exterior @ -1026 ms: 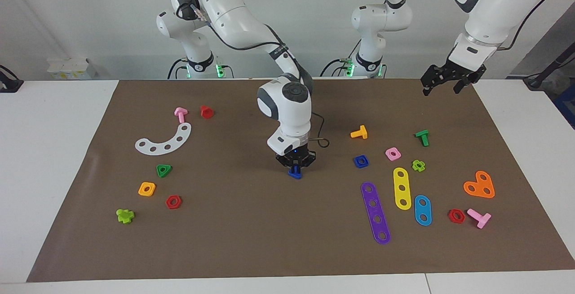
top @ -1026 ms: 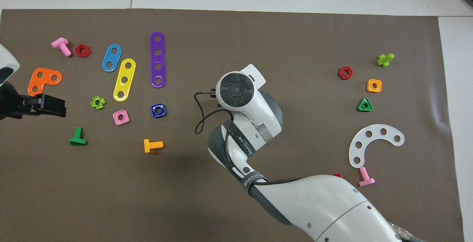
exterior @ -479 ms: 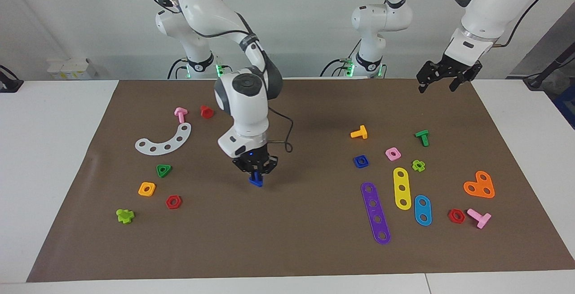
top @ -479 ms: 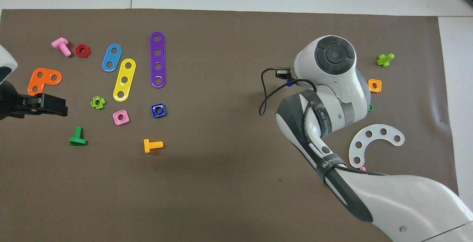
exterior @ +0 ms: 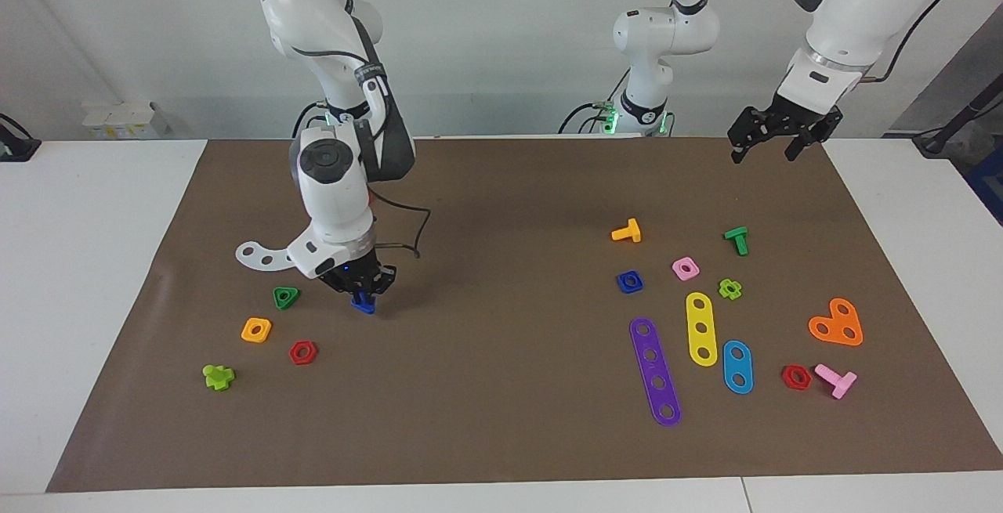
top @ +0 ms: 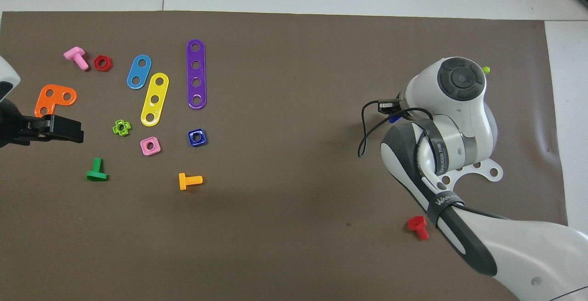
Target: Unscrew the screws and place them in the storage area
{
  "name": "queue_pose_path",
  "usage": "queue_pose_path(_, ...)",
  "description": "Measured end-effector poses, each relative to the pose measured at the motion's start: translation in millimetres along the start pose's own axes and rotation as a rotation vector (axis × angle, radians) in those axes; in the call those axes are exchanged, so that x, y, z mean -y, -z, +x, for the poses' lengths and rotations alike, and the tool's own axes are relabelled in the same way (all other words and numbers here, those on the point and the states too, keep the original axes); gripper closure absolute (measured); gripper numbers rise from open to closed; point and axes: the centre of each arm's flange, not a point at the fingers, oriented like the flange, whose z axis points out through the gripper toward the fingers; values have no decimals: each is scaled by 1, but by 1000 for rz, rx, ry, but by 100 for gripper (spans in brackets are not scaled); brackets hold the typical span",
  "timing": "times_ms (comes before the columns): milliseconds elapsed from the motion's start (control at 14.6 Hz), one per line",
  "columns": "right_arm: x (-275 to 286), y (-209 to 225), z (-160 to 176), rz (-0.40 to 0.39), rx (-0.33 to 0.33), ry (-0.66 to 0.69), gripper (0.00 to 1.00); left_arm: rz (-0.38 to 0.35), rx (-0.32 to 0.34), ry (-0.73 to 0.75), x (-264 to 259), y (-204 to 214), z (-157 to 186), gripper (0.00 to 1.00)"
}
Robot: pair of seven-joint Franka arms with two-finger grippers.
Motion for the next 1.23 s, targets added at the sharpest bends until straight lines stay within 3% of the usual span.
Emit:
queue_pose_path(479,-54,-21,-16,45,37,-11,80,-3,-26,6,3,12,14,0)
queue_pose_path(547,-55,-22,-17,45,38,-13,76,-3,-23,7,3,10,17,0)
queue_pose_path(821,-55,-6,-9,50,3,-14,31,14,-5,10,6,-1,24,0)
queue_pose_path(1026,-62,54,7,57,-33,-24,1,19,20,9,7,-13,22,0)
queue_pose_path(1231,-87,136,8,60,-31,-58,0,21,41,-8,6,-23,19,0)
